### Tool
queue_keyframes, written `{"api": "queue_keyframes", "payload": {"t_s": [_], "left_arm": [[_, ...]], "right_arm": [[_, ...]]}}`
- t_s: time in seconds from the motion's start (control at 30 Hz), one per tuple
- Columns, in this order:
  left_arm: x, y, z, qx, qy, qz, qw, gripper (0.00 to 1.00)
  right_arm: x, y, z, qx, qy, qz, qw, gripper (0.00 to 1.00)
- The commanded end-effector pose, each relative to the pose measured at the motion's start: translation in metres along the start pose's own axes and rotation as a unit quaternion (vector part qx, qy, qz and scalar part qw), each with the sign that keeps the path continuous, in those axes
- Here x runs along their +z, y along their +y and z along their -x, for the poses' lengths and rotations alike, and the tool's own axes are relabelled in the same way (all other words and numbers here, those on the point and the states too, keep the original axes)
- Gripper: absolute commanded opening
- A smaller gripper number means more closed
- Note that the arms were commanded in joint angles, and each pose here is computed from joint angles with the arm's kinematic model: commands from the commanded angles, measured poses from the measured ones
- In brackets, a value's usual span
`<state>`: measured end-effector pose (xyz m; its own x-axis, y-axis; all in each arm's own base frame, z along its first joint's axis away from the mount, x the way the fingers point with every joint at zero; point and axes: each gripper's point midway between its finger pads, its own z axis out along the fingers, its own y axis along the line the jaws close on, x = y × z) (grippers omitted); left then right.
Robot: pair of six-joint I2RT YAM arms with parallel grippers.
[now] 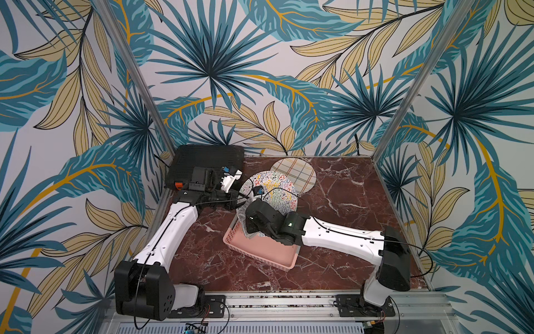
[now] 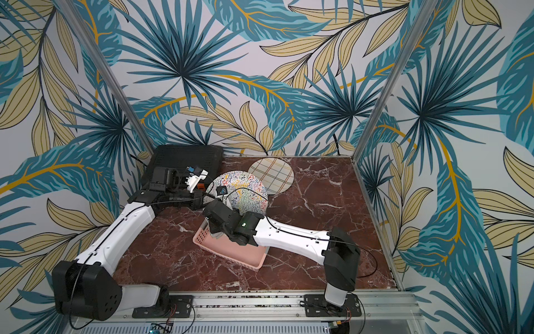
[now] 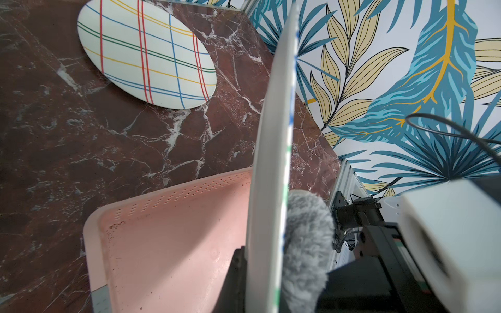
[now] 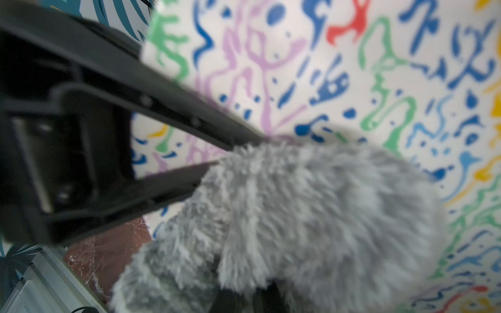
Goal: Wipe the wet plate dry
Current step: Wipe the plate with towel.
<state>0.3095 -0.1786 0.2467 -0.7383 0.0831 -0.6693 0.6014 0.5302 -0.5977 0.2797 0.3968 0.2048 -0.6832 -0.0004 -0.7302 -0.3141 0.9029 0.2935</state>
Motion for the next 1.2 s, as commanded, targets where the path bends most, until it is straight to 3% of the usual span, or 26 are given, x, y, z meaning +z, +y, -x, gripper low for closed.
{"api": "queue_keyframes", "payload": {"t_s": [0.0,0.2,0.37,0.53,0.93,1.03,1.17], "left_arm": [[-0.012,-0.057,0.012,0.040,-0.018,-0.106,0.993,0.00],[-0.016,-0.062,0.012,0.045,-0.018,-0.111,0.993,0.00],[-0.018,-0.064,0.012,0.049,-0.020,-0.112,0.992,0.00],[-0.018,-0.063,0.015,0.046,-0.022,-0.109,0.993,0.00],[-0.018,-0.064,0.030,0.024,-0.035,-0.115,0.992,0.00],[-0.018,-0.065,0.031,0.024,-0.037,-0.114,0.993,0.00],[-0.019,-0.066,0.032,0.025,-0.039,-0.115,0.992,0.00]], "right_arm": [[0.010,-0.069,-0.019,0.037,0.019,-0.074,0.996,0.00],[-0.019,-0.156,-0.010,0.073,-0.008,-0.148,0.986,0.00],[-0.039,-0.184,0.004,0.070,-0.027,-0.179,0.981,0.00],[-0.032,-0.155,0.002,0.050,-0.021,-0.153,0.987,0.00],[0.005,0.002,-0.013,-0.036,0.001,-0.005,0.999,0.00],[0.012,0.010,-0.019,-0.037,0.011,0.002,0.999,0.00],[0.014,-0.011,-0.030,-0.034,0.014,-0.026,0.999,0.00]]}}
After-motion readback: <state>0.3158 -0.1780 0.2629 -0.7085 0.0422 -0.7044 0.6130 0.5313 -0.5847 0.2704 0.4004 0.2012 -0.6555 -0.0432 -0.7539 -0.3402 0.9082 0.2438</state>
